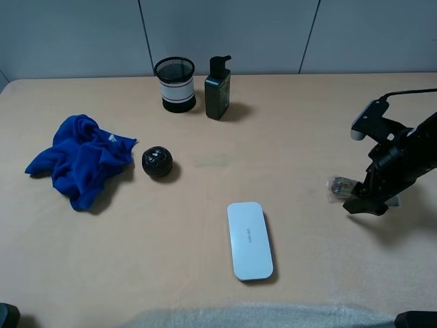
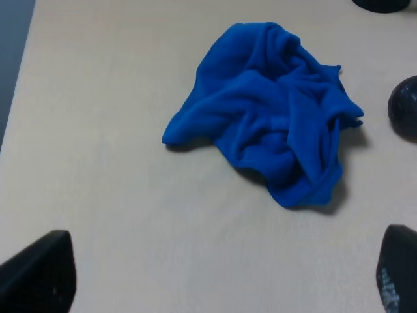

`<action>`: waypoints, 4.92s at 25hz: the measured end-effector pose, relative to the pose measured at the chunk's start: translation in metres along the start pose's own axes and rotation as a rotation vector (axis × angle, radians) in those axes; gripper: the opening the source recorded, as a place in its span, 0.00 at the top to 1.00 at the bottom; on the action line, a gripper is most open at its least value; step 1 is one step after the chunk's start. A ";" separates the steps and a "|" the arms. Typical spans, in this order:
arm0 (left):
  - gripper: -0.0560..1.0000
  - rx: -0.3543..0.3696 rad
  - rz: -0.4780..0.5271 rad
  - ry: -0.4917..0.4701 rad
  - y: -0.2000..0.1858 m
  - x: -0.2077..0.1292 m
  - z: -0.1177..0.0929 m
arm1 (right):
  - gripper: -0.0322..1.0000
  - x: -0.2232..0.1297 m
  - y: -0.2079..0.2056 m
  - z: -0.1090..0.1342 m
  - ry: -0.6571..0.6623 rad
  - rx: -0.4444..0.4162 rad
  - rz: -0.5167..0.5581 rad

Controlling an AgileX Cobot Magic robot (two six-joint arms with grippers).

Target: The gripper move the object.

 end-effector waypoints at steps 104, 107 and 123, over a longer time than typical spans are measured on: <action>0.07 0.000 0.000 0.000 0.000 0.000 0.000 | 0.87 0.146 -0.093 -0.043 0.717 0.143 -0.107; 0.07 0.000 0.000 0.000 0.000 0.000 0.000 | 0.87 0.157 -0.092 -0.043 0.703 0.140 -0.125; 0.07 0.000 0.000 0.000 0.000 0.000 0.000 | 0.87 0.226 -0.059 -0.045 0.672 0.159 -0.184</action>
Point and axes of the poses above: a point on each arm's last joint axis where the gripper is mounted, y pointing out along that axis toward the gripper, z along the wrist's bending axis when the last joint is at zero, x = y × z, the point moved 3 cm from there along y, pointing out along that axis toward the gripper, and after that the axes turned 11 degrees about -y, right-handed, at the moved point
